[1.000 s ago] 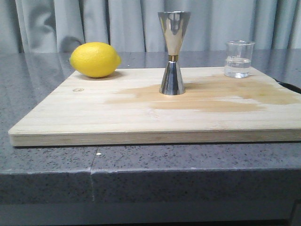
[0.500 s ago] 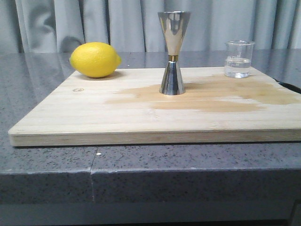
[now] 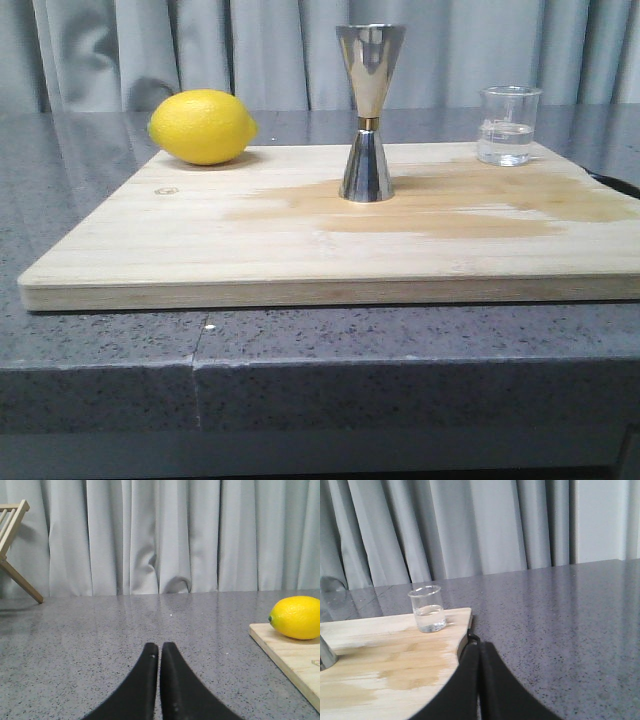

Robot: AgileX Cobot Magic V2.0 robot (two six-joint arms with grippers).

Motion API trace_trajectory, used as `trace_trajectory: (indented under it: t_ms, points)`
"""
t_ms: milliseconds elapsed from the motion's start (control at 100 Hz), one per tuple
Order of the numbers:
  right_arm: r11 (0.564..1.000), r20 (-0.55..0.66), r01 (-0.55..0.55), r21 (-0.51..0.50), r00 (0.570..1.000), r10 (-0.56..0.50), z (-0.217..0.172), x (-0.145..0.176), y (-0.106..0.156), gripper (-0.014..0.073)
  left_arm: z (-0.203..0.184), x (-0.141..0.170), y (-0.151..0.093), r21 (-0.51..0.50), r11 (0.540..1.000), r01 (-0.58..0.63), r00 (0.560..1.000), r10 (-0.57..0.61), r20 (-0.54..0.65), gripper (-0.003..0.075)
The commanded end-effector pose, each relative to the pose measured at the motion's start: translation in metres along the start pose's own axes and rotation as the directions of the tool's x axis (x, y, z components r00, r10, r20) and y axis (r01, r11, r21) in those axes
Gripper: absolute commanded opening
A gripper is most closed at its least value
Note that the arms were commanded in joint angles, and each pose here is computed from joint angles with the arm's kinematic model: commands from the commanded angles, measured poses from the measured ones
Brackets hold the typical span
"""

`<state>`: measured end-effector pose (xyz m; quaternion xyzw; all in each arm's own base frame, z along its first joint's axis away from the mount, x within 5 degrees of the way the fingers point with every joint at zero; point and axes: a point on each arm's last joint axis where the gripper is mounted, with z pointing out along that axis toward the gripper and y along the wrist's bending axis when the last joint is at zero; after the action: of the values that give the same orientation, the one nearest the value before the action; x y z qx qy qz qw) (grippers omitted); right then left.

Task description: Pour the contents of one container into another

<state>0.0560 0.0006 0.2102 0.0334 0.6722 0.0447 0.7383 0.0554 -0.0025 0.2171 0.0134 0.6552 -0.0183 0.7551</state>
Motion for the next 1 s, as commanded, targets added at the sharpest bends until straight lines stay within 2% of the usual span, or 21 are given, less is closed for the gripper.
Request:
trace_trajectory:
  t_ms: [0, 410, 510, 590, 750, 990]
  points:
    - [1.000, 0.080, 0.007, 0.000, 0.997, -0.007, -0.001, 0.000, 0.000, -0.0075, -0.002, 0.003, 0.000, 0.000, 1.000, 0.011, 0.998, -0.011, 0.070, -0.0019]
    - [1.000, 0.103, 0.008, -0.002, 0.995, -0.007, -0.002, -0.002, 0.000, -0.0075, -0.002, 0.001, 0.000, 0.001, 1.000, 0.019, 0.997, -0.019, 0.081, -0.0019]
    - [1.000, 0.114, 0.001, -0.004, 0.993, 0.000, -0.002, -0.011, 0.001, -0.0075, -0.002, -0.006, 0.000, 0.004, 0.999, 0.036, 0.996, -0.036, 0.085, -0.0019]
    - [1.000, 0.112, -0.002, -0.005, 0.994, 0.003, -0.005, -0.028, 0.003, -0.0075, -0.004, -0.022, 0.000, 0.004, 0.999, 0.036, 0.996, -0.036, 0.087, -0.0019]
    - [1.000, 0.053, -0.002, -0.005, 0.999, 0.002, -0.011, -0.071, 0.008, -0.0075, -0.004, -0.063, 0.000, 0.001, 0.999, 0.036, 0.999, -0.036, 0.014, -0.0019]
    - [0.997, -0.129, 0.071, -0.001, 0.989, -0.071, -0.002, -0.128, 0.015, -0.0075, 0.019, -0.123, 0.000, -0.006, 0.999, 0.036, 0.989, -0.036, -0.146, -0.0019]
